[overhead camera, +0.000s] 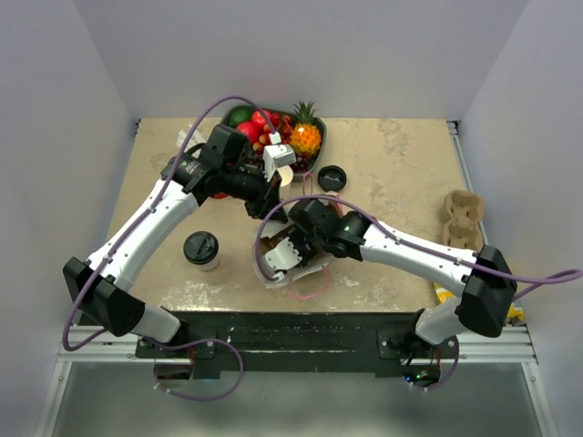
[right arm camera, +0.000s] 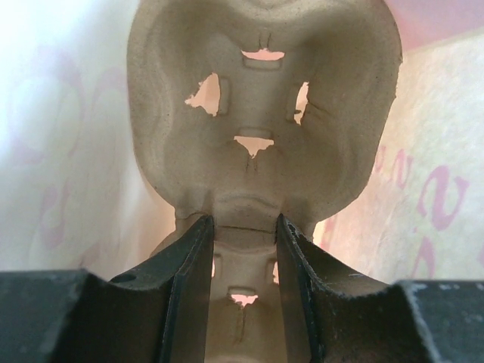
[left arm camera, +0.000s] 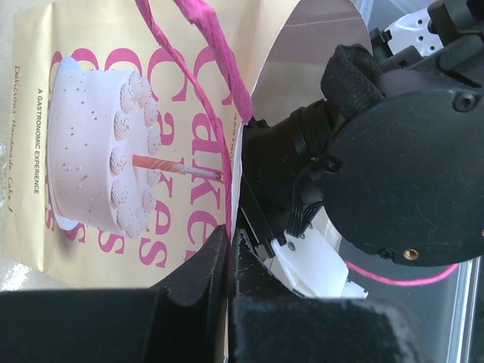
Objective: Pack the takeout coffee
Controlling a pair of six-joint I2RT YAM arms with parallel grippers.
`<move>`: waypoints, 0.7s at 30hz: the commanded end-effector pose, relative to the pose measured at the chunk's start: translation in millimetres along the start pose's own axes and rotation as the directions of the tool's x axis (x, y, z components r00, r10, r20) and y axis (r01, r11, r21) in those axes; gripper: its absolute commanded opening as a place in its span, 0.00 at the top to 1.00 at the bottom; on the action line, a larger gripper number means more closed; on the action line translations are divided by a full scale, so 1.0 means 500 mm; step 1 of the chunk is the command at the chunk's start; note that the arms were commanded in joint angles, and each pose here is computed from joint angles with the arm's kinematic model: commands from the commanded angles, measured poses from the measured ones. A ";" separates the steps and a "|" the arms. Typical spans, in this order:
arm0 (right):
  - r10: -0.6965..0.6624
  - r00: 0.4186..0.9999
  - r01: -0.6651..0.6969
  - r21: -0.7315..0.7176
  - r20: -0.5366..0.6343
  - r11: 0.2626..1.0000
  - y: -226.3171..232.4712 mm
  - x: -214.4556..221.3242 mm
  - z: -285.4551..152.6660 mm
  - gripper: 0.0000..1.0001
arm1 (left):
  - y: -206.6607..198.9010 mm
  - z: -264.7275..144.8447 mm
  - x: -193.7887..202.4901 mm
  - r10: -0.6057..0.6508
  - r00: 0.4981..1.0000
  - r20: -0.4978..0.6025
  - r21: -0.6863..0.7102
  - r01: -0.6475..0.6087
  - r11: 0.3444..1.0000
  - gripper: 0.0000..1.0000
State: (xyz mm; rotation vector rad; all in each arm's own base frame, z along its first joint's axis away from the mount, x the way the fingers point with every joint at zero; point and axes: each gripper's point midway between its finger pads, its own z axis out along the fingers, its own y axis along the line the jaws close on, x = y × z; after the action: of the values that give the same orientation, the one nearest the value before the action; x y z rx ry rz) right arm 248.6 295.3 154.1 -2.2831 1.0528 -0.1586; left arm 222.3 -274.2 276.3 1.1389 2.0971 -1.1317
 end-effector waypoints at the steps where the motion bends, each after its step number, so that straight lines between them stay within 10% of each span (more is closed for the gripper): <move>1: 0.010 1.000 -0.010 0.003 0.025 1.000 -0.004 -0.003 0.012 1.00 | -0.010 -0.013 -0.032 0.041 0.998 0.040 0.018 -0.042 0.999 1.00; 21: 0.096 0.991 -0.090 0.063 -0.089 0.994 0.009 0.065 0.099 1.00 | -0.012 -0.010 -0.026 0.049 0.998 0.028 0.038 -0.050 0.998 1.00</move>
State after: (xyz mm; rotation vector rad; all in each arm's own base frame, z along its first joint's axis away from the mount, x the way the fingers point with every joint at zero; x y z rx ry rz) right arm 269.4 293.3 111.5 -2.2344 1.1284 -0.2171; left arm 218.8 -274.1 272.9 1.1653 2.1029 -1.1508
